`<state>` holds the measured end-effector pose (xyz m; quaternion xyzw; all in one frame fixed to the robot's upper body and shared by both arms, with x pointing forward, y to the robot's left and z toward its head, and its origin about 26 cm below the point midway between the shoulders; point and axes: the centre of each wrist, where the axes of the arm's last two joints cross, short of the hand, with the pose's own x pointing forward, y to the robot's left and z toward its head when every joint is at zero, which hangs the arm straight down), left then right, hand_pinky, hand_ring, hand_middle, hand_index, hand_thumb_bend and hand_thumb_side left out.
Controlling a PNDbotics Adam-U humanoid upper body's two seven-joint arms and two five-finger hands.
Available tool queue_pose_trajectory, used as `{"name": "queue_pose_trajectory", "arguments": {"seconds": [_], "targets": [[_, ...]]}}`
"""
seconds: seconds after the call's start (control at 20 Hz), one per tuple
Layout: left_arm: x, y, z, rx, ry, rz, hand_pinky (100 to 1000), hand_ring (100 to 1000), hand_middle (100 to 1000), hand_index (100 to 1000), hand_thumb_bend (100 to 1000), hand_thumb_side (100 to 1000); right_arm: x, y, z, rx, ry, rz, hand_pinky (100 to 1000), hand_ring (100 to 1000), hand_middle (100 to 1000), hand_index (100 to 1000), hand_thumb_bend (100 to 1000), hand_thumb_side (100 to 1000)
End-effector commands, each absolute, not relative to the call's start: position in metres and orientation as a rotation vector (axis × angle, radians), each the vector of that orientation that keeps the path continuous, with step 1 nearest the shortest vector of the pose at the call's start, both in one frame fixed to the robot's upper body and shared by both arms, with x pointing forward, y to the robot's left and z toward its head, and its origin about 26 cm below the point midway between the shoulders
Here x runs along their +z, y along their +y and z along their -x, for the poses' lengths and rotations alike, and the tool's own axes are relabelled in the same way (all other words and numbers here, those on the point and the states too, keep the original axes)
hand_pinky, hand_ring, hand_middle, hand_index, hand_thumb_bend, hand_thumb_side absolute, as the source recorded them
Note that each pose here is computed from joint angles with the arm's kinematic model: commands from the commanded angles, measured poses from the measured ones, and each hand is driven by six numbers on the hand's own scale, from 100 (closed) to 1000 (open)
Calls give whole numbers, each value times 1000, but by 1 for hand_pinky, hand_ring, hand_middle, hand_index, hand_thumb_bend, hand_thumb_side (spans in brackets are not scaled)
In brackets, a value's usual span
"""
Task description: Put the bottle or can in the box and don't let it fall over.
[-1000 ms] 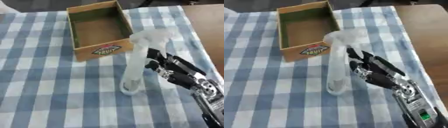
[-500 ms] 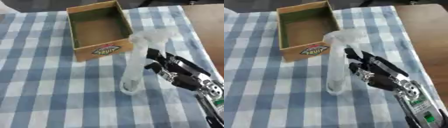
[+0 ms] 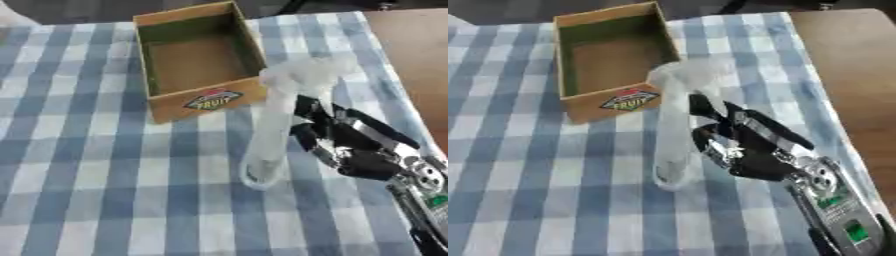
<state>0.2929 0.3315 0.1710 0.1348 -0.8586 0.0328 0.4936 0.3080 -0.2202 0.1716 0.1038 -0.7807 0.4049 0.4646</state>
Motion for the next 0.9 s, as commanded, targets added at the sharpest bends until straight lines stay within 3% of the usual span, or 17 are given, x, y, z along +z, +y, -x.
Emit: {"name": "queue_pose_trajectory", "arguments": {"seconds": [0.05, 0.9], "targets": [[178, 332, -292, 62, -2105, -330, 1000, 537, 720, 868, 619, 415, 178, -217, -309, 1006, -1930, -256, 847, 1000, 1000, 954, 100, 563], [179, 331, -293, 53, -2108, -323, 1000, 542, 722, 870, 614, 420, 187, -208, -308, 1023, -1927, -349, 846, 1000, 1000, 952, 100, 598]]}}
